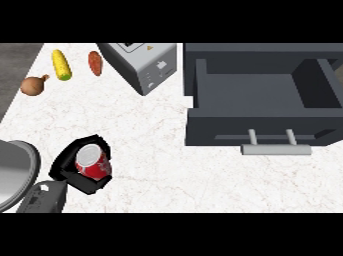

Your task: Pick up the can, place it into the drawer and close the drawer

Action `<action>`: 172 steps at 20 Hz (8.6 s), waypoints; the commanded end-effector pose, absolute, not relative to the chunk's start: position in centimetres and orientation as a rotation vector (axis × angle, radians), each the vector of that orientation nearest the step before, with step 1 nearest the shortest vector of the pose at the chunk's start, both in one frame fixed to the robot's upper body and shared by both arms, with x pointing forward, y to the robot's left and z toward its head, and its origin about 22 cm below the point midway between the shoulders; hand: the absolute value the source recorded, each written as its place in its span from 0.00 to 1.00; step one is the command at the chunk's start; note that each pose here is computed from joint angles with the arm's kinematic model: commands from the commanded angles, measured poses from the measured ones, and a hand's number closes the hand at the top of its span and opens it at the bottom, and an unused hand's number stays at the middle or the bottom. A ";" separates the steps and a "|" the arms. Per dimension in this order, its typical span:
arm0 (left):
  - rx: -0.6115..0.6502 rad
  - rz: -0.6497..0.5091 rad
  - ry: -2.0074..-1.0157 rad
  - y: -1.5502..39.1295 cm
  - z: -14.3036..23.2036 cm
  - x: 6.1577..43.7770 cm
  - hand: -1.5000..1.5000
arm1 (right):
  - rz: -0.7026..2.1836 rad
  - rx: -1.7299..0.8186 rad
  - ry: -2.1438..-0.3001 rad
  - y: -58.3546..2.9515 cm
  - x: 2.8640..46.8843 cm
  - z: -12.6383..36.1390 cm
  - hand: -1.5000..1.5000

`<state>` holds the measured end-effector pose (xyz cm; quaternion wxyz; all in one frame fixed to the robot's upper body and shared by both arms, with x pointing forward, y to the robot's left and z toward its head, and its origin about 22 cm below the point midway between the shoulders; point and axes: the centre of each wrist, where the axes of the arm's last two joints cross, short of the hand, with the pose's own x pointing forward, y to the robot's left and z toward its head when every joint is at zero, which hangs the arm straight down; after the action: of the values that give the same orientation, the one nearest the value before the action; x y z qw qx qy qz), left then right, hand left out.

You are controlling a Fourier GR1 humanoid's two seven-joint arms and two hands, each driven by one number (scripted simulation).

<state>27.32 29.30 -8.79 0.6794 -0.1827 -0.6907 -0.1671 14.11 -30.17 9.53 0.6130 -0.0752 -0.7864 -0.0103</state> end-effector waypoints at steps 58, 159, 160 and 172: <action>0.059 -0.203 -1.781 -1.6 23.4 41.5 1.00 | -0.024 -0.156 -1.837 -29.1 15.8 9.8 0.00; 0.228 -0.047 -1.748 7.2 22.2 41.2 0.00 | 0.958 -1.191 -1.619 -23.1 34.9 0.2 0.00; 0.226 -0.057 -1.763 7.8 21.5 40.9 0.00 | 0.962 -1.211 -1.591 -23.4 34.7 -1.1 0.00; 0.242 -0.068 -1.729 12.2 18.2 39.0 0.00 | 0.859 -1.338 -1.659 -22.3 41.2 2.2 0.00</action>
<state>39.82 11.23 20.29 0.6395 0.1069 -0.7610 -0.0231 40.05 -23.40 2.67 0.3940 -0.5375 -0.6617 0.3435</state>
